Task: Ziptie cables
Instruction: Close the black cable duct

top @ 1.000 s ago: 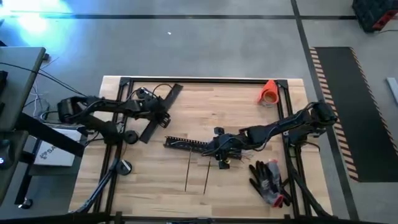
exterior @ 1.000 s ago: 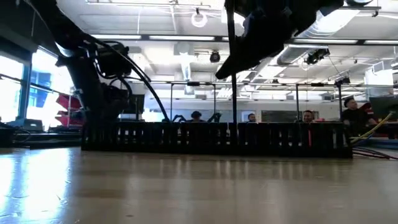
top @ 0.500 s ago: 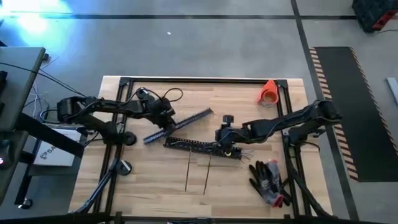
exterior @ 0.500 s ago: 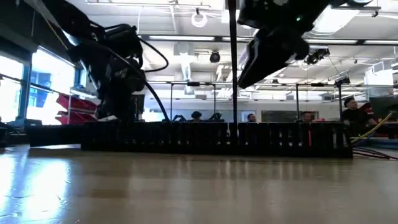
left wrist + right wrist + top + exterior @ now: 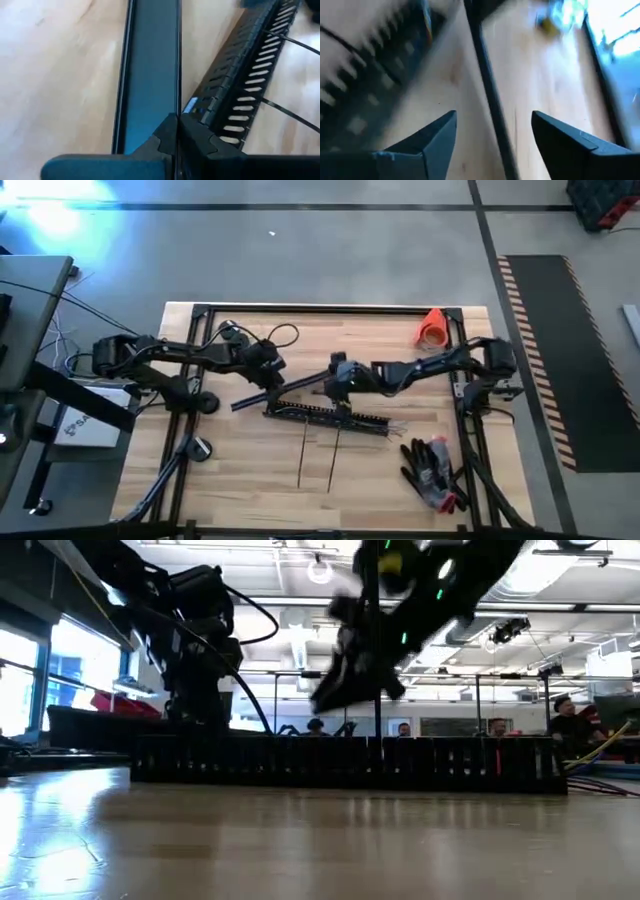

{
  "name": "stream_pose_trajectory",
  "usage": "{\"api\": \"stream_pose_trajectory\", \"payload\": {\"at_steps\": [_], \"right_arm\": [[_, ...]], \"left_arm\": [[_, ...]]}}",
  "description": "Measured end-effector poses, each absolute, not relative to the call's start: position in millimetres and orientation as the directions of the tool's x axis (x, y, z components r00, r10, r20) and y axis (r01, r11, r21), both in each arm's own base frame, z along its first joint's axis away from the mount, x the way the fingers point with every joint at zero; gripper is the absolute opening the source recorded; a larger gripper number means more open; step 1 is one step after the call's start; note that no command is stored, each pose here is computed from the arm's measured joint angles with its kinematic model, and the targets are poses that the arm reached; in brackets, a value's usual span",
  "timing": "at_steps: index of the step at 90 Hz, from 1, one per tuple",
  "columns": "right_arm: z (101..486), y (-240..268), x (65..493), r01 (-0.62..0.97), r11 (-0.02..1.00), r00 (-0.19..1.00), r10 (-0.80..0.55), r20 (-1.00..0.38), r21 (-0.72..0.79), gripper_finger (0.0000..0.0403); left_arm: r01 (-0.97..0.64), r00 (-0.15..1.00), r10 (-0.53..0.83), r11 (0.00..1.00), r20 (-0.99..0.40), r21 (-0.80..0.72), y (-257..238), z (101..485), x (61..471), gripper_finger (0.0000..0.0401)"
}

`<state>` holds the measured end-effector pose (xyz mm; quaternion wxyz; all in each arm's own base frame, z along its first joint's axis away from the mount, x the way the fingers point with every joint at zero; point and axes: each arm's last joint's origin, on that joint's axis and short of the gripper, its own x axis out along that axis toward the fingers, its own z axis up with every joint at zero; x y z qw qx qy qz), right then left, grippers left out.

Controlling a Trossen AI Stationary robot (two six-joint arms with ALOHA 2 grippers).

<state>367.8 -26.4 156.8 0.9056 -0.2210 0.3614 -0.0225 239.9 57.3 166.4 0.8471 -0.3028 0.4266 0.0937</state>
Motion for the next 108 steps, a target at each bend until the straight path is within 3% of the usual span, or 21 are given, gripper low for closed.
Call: {"api": "stream_pose_trajectory", "payload": {"at_steps": [25,37,45,49,67,81,90,98,108], "right_arm": [[129.0,-61.2,373.6,-0.102,0.912,0.695,-0.221,-0.684,-0.398,0.0196],[127.3,-69.3,374.3,-0.081,0.941,0.678,-0.189,-0.710,-0.328,0.0116],[129.8,-75.7,373.6,-0.047,0.974,0.649,-0.141,-0.747,-0.224,0.0040],[130.9,-77.7,372.9,-0.048,0.982,0.631,-0.114,-0.767,-0.185,0.0020],[154.8,-73.2,359.3,0.048,0.999,0.504,-0.008,-0.864,0.019,0.0004],[196.7,-62.6,332.9,0.155,0.959,0.467,0.140,-0.873,0.237,0.0002],[204.5,-48.2,312.1,0.196,0.939,0.428,0.177,-0.886,0.282,0.0002],[218.4,-36.0,299.3,0.206,0.922,0.473,0.201,-0.858,0.329,0.0002],[220.9,-15.8,279.7,0.214,0.904,0.463,0.240,-0.853,0.370,0.0001]], "left_arm": [[-0.405,0.629,-0.099,0.805,-0.771,-0.434,56.9,166.6,241.7,0.0000],[-0.389,0.643,-0.091,0.816,-0.760,-0.427,55.5,168.0,243.7,0.0000],[-0.385,0.648,-0.028,0.850,-0.761,-0.359,55.5,169.1,245.2,0.0000],[-0.378,0.645,0.001,0.870,-0.764,-0.318,56.2,171.0,245.7,0.0000],[-0.253,0.641,0.023,0.950,-0.767,-0.183,52.7,208.0,252.4,0.0003],[-0.269,0.516,0.229,0.958,-0.825,0.098,38.2,230.1,242.5,0.0011],[-0.291,0.465,0.322,0.935,-0.825,0.201,22.1,240.3,230.8,0.0012],[-0.332,0.445,0.365,0.915,-0.818,0.227,7.4,238.1,217.8,0.0013],[-0.356,0.523,0.337,0.921,-0.783,0.158,-11.5,236.2,202.0,0.0022]]}}
